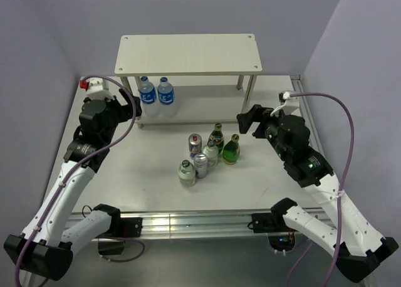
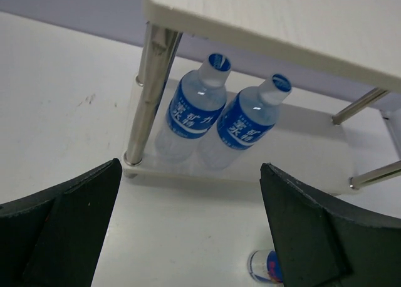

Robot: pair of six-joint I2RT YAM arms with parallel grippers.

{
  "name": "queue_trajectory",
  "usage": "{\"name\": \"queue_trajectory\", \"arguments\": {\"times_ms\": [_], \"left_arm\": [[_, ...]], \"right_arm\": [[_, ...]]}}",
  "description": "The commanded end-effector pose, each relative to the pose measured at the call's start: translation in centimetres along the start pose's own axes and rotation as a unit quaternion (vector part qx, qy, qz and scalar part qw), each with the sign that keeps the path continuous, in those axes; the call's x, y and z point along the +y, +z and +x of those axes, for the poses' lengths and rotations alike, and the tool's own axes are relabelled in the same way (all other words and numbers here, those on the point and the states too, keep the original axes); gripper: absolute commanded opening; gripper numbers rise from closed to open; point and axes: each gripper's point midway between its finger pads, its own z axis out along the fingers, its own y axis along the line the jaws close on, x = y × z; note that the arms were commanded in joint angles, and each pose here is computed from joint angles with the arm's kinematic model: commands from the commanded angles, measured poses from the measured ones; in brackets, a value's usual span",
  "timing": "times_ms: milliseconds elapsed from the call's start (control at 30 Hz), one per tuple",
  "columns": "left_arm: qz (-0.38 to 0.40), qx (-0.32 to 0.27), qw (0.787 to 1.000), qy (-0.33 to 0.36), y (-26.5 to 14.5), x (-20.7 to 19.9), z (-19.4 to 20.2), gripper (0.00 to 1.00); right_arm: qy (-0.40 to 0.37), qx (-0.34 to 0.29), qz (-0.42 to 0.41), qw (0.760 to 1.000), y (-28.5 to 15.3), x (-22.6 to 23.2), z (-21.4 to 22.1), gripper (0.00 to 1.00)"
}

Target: Place and organize the beverage onto the shelf

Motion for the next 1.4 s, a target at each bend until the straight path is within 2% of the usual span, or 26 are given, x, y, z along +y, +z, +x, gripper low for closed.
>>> {"name": "queue_trajectory", "arguments": {"times_ms": [0,67,133,200,233,300,333,367,433,633,800,1000,1267,1367], "left_arm": [[-0.018,-0.02,1.0,0.016,-0.5,1.0,-0.7,0.99],[-0.031,-0.017,0.999,0.02,-0.4,1.4,-0.5,0.99],[-0.041,-0.014,0.999,0.019,-0.2,1.8,-0.2,0.99],[-0.036,-0.008,0.999,0.021,0.0,1.6,0.1,0.99],[-0.03,-0.006,0.999,0.023,0.0,1.3,0.2,0.99],[-0.028,-0.004,0.999,0.026,0.1,1.2,0.3,0.99],[-0.031,-0.002,0.999,0.026,0.1,1.3,0.4,0.99],[-0.032,-0.003,0.999,0.026,0.1,1.3,0.3,0.99],[-0.029,-0.001,0.999,0.031,0.1,1.3,0.4,0.99],[-0.019,-0.002,0.999,0.036,-0.3,1.0,0.6,0.98],[-0.014,0.004,0.999,0.037,-0.3,0.7,0.9,0.97],[-0.009,0.005,0.999,0.035,-0.4,0.5,0.9,0.96],[-0.009,0.007,0.999,0.04,-0.5,0.3,1.1,0.96],[-0.006,0.006,0.999,0.04,-0.5,0.2,1.1,0.95]], "right_arm": [[-0.027,0.001,0.024,0.999,-0.6,-1.5,1.1,1.0],[-0.03,-0.005,0.016,0.999,-1.1,-1.5,2.5,1.0],[-0.021,-0.036,0.047,0.998,-2.3,-2.6,2.4,1.0],[-0.024,-0.01,0.056,0.998,-2.9,-2.4,4.7,1.0],[-0.03,-0.011,0.087,0.996,-3.0,-3.1,5.0,1.0],[-0.053,0.032,0.099,0.993,-3.4,-2.1,7.5,1.0],[-0.065,0.008,0.141,0.988,-3.7,-3.0,7.0,1.0],[-0.096,0.029,0.123,0.987,-4.8,-1.8,8.3,1.0],[-0.082,0.032,0.135,0.987,-5.2,-1.2,9.7,1.0],[-0.058,0.062,0.103,0.991,-4.7,-1.0,14.2,1.0],[-0.07,0.047,0.125,0.989,-3.7,-1.3,14.9,1.0],[-0.069,0.044,0.135,0.987,-0.4,-1.3,15.7,1.0],[-0.064,0.013,0.181,0.981,3.5,-3.6,14.5,0.99],[-0.072,0.006,0.193,0.979,4.5,-4.3,14.2,0.96]]}}
